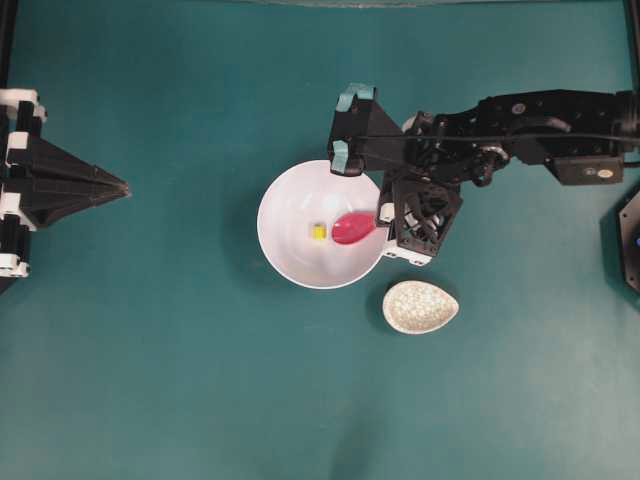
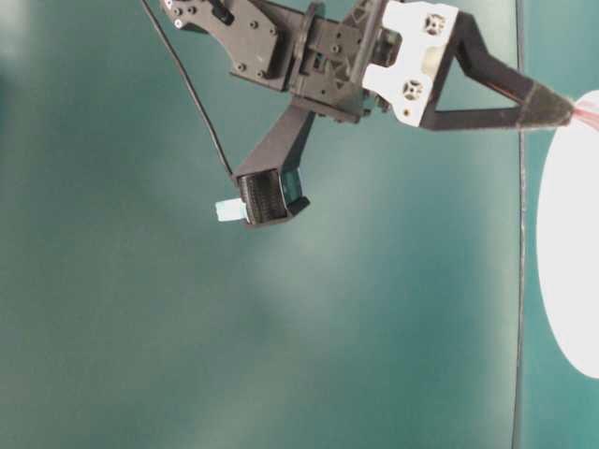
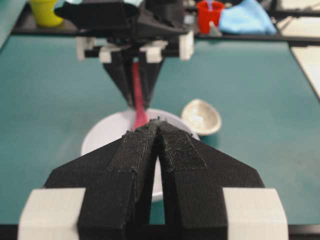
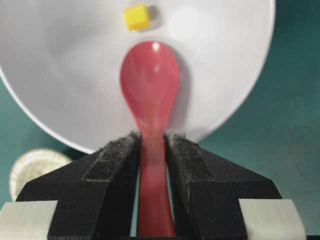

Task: Scoop the yellow hexagonal prism block from the bowl with a spoon using the right arm.

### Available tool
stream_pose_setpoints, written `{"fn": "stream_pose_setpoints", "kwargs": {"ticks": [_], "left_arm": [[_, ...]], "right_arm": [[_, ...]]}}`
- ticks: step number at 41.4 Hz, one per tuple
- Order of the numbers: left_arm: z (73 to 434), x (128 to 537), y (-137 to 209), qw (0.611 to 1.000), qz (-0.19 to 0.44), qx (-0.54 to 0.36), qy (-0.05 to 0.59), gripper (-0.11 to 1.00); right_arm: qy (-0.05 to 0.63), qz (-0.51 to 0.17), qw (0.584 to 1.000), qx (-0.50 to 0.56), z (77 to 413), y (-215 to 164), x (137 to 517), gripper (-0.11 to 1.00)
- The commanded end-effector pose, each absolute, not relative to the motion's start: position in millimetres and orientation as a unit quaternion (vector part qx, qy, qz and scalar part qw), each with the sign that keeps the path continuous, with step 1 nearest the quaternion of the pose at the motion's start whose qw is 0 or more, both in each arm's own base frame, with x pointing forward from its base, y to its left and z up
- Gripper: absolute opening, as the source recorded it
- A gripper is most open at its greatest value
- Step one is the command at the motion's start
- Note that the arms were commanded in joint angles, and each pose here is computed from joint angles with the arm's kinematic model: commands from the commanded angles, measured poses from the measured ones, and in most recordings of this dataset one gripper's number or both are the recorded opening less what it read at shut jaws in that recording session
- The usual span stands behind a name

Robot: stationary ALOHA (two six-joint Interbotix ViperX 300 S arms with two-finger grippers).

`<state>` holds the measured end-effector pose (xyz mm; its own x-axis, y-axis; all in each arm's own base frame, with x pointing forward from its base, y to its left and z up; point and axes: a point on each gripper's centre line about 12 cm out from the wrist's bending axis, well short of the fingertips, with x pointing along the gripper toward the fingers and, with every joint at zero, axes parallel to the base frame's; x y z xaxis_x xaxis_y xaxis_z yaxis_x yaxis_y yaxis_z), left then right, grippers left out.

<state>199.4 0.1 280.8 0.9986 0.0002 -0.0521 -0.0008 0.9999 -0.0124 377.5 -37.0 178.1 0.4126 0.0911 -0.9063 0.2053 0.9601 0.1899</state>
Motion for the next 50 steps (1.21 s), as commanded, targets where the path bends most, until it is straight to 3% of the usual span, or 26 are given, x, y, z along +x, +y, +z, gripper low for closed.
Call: {"fn": "stream_pose_setpoints", "kwargs": {"ticks": [1, 50], "left_arm": [[289.4, 201.2, -0.2, 1.0, -0.001, -0.005, 0.015, 0.01], [290.2, 201.3, -0.2, 1.0, -0.001, -0.004, 0.014, 0.01]], "right_arm": [[0.524, -0.034, 0.84, 0.135, 189.6, -39.2, 383.8, 0.24], [0.479, -0.042, 0.867, 0.127, 176.0, -39.5, 409.1, 0.24]]}}
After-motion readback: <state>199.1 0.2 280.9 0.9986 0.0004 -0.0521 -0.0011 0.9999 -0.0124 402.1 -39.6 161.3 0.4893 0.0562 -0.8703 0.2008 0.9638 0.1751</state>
